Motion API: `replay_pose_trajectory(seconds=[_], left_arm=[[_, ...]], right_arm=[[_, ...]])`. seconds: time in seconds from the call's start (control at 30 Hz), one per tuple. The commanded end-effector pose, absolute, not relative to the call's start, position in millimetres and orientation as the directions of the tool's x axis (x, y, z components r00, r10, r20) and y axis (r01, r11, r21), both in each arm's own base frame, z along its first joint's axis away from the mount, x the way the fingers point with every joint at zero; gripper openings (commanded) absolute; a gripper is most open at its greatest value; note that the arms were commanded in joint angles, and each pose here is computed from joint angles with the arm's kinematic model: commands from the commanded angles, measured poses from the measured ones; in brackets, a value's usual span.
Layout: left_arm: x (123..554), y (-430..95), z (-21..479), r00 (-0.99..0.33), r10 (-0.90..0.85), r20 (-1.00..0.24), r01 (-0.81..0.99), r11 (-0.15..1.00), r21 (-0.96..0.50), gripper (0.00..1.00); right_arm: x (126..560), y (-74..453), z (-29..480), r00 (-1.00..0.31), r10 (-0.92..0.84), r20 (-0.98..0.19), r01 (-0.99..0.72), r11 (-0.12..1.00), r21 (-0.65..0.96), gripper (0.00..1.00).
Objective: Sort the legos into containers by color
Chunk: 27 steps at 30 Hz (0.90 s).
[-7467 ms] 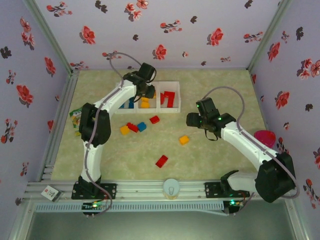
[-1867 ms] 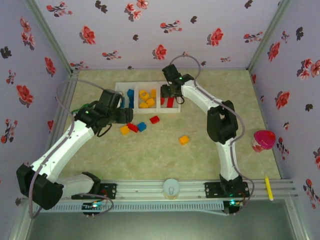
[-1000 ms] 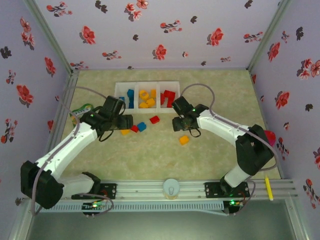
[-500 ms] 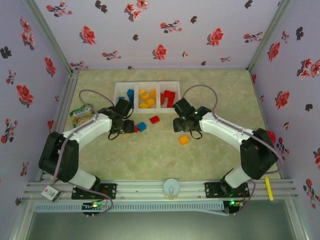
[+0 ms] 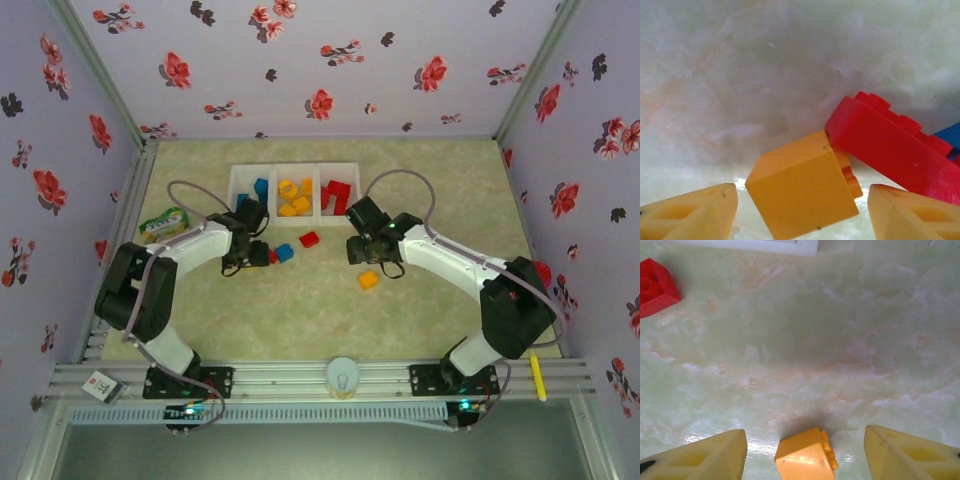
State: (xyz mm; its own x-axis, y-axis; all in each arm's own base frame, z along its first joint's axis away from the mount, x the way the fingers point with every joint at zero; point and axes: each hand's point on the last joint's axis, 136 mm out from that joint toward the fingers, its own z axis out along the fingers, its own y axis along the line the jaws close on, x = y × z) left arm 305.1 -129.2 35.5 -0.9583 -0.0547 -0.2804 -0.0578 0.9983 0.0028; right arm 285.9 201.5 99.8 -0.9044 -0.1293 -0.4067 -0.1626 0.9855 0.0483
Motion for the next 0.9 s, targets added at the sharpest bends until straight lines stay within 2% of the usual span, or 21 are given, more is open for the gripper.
replay_pose_trajectory(seconds=[0.0,0.17,0.53,0.87], left_arm=[[317,-130,37,-0.953,-0.054,-0.299,-0.054,0.999,-0.009,0.67],[320,-129,30,-0.956,-0.054,-0.289,-0.052,0.999,-0.015,0.62],[316,-125,30,-0.959,-0.049,-0.280,-0.048,0.999,-0.012,0.40],[308,-119,68,-0.944,-0.047,-0.327,-0.042,0.999,-0.021,0.36]], right_arm=[[285,197,103,-0.902,-0.127,-0.412,-0.149,0.988,0.023,0.64],[285,197,103,-0.903,-0.128,-0.410,-0.150,0.988,0.023,0.64],[284,195,104,-0.903,-0.127,-0.410,-0.148,0.989,0.018,0.64],[285,197,104,-0.902,-0.123,-0.414,-0.147,0.989,0.028,0.64]])
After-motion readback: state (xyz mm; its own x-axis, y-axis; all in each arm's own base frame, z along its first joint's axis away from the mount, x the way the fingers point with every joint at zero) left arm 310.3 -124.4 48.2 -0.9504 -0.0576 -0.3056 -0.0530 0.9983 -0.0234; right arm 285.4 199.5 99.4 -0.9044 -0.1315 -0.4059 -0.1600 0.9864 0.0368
